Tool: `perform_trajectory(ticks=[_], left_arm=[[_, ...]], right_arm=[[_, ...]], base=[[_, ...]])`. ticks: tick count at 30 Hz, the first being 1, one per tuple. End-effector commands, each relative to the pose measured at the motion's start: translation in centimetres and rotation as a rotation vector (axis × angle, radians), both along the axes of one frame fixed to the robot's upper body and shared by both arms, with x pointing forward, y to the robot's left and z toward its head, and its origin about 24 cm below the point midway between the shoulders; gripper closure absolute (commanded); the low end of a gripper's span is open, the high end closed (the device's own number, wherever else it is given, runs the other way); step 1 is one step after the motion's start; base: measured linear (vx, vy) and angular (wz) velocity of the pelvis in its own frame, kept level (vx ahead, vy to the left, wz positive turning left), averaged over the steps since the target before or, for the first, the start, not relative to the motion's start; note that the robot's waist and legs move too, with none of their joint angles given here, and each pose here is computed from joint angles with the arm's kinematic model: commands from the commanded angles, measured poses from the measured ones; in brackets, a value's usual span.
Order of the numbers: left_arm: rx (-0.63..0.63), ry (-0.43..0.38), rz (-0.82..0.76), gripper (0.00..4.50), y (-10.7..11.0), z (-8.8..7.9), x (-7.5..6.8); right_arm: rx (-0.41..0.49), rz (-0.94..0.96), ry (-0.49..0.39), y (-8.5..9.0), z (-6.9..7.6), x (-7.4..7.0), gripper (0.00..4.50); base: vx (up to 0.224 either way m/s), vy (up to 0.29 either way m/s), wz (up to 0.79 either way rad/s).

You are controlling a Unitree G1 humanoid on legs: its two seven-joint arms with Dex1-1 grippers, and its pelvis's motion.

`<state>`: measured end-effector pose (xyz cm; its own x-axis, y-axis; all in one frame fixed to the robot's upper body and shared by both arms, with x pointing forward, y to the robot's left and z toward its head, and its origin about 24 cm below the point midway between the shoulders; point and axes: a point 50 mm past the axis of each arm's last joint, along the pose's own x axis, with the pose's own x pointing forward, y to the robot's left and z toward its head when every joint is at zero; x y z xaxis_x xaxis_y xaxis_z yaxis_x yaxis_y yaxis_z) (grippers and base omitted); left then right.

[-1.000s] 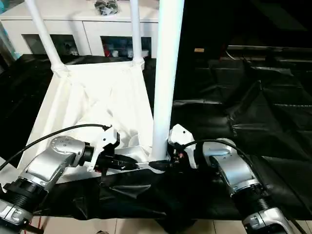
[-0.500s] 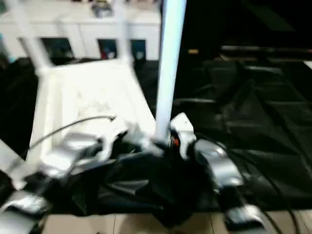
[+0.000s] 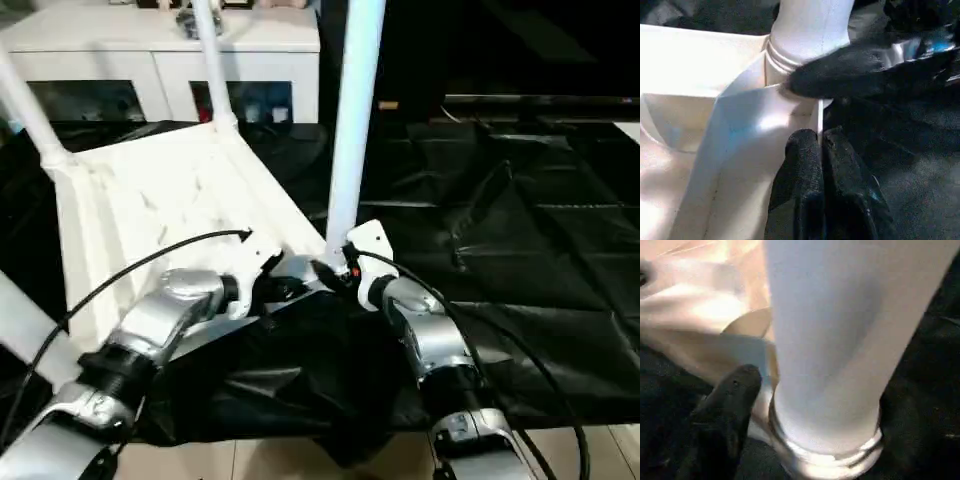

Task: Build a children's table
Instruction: Rotate leg to tighten

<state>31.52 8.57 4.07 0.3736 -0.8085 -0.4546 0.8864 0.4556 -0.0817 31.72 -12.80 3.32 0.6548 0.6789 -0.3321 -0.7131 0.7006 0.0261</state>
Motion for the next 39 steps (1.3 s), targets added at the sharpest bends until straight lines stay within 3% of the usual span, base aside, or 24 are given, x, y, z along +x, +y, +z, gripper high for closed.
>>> perform_trajectory(ticks=[1,5,11,12,15,22,27,32,35,39], left_arm=[[-0.085,-0.012,-0.161,4.5,-1.3,0.7,-1.0],[-0.069,0.027,-0.287,4.5,0.0,0.6,-2.0],[-0.04,0.076,-0.401,4.5,1.4,0.6,-2.8],[-0.036,0.084,-0.415,4.5,1.5,0.6,-2.9],[-0.028,0.111,-0.457,4.5,1.9,0.6,-3.2],[-0.035,0.124,-0.478,4.5,1.9,0.7,-3.4],[-0.039,0.127,-0.476,4.5,1.8,0.6,-3.5],[-0.041,0.106,-0.401,4.5,1.5,0.4,-3.0],[-0.036,0.038,-0.224,4.5,0.4,0.3,-1.3],[-0.023,-0.01,-0.088,4.5,-0.7,0.5,0.0]], right_arm=[[0.036,0.251,0.023,2.2,0.1,-1.6,0.71],[0.018,0.439,0.051,0.5,0.9,-3.0,0.71],[-0.011,0.559,0.094,-0.4,1.2,-3.9,0.71],[-0.014,0.57,0.098,-0.5,1.2,-4.0,0.95],[-0.013,0.592,0.112,-0.4,1.2,-4.2,1.02],[0.022,0.611,0.124,0.2,1.2,-4.6,1.75],[0.036,0.606,0.136,0.2,1.0,-4.8,1.94],[0.063,0.499,0.134,0.4,0.3,-4.5,1.96],[0.038,0.225,0.127,0.8,-1.2,-2.8,1.96],[0.023,0.082,0.135,1.7,-2.0,-2.2,1.96]], base=[[0.0,0.0,0.0],[0.0,0.0,0.0],[0.0,0.0,0.0],[0.0,0.0,0.0],[0.0,0.0,0.0],[0.0,0.0,0.0],[0.0,0.0,0.0],[0.0,0.0,0.0],[0.0,0.0,0.0],[-0.039,0.002,-0.04]])
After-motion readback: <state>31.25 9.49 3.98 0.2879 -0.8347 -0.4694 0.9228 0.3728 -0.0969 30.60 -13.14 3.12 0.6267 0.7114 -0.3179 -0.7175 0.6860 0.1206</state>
